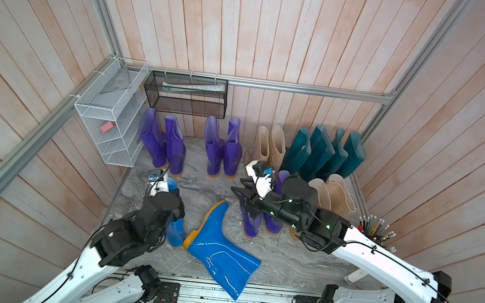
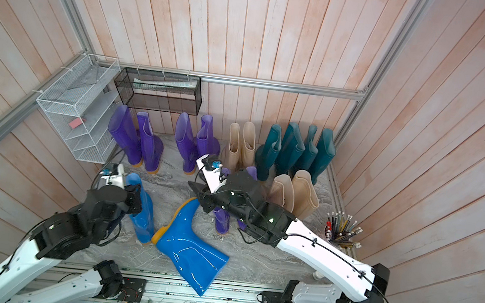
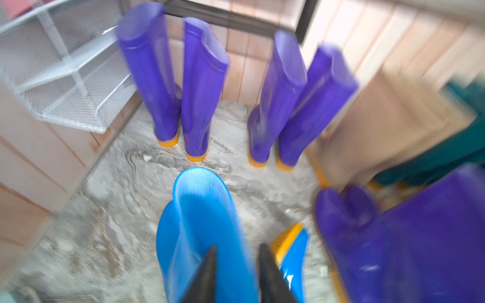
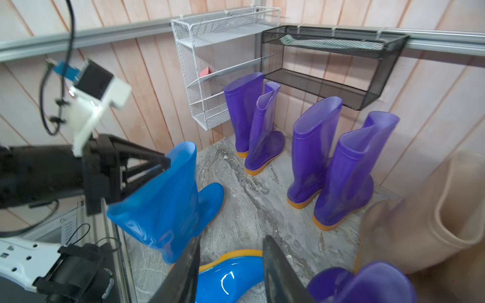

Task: Match and arrange rain boots in pairs
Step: Adjust the rain boot at the center of the board.

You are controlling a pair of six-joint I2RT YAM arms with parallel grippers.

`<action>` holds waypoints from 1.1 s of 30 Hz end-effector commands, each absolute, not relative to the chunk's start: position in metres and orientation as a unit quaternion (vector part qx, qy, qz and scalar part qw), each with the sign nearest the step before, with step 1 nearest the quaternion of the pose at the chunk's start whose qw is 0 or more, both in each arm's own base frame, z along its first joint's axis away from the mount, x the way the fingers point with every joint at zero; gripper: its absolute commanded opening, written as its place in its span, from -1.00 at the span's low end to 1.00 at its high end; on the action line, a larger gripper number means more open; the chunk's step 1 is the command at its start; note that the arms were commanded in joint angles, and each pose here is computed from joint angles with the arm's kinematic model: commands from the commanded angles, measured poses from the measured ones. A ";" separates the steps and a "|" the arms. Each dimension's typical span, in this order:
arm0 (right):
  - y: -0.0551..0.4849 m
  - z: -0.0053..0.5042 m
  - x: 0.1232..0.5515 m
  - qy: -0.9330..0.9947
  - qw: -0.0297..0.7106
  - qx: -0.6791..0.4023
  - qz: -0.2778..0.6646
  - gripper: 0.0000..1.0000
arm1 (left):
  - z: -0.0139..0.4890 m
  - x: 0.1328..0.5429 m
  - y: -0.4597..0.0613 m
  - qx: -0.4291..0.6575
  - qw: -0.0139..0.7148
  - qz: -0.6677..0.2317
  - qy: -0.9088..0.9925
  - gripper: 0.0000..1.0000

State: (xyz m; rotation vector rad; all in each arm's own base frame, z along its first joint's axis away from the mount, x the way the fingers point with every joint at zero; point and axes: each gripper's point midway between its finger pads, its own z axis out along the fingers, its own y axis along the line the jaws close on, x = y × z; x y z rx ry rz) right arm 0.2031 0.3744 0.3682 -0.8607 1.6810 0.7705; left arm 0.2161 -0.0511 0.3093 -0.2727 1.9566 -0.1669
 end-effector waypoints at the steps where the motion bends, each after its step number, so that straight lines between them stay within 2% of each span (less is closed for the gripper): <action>1: 0.379 0.363 0.211 0.709 0.528 -0.359 0.300 -0.05 | 0.295 0.197 -0.028 -0.155 0.531 -0.063 0.830 0.04; 2: 0.381 0.362 0.211 0.710 0.526 -0.360 0.300 -0.03 | 0.293 0.193 -0.025 -0.158 0.530 -0.065 0.831 0.11; 5: 0.381 0.356 0.208 0.717 0.516 -0.366 0.291 0.04 | 0.292 0.184 -0.017 -0.167 0.524 -0.068 0.832 0.48; 7: 0.373 0.350 0.207 0.728 0.512 -0.369 0.269 0.08 | 0.302 0.184 -0.020 -0.155 0.529 -0.077 0.831 0.57; 14: 0.328 0.361 0.199 0.749 0.537 -0.322 0.217 0.08 | 0.367 0.217 -0.053 -0.073 0.578 -0.067 0.810 0.58; 21: 0.259 0.328 0.187 0.805 0.513 -0.228 0.192 0.08 | 0.427 0.265 -0.110 0.014 0.638 -0.073 0.766 0.64; 26: 0.225 0.307 0.180 0.829 0.494 -0.180 0.190 0.07 | 0.438 0.286 -0.136 0.041 0.678 -0.084 0.729 0.82; 30: 0.218 0.282 0.172 0.846 0.465 -0.167 0.201 -0.06 | 0.436 0.289 -0.133 0.020 0.707 -0.086 0.702 0.88; 33: 0.225 0.267 0.160 0.850 0.436 -0.159 0.247 -0.17 | 0.419 0.286 -0.127 0.007 0.711 -0.085 0.698 0.88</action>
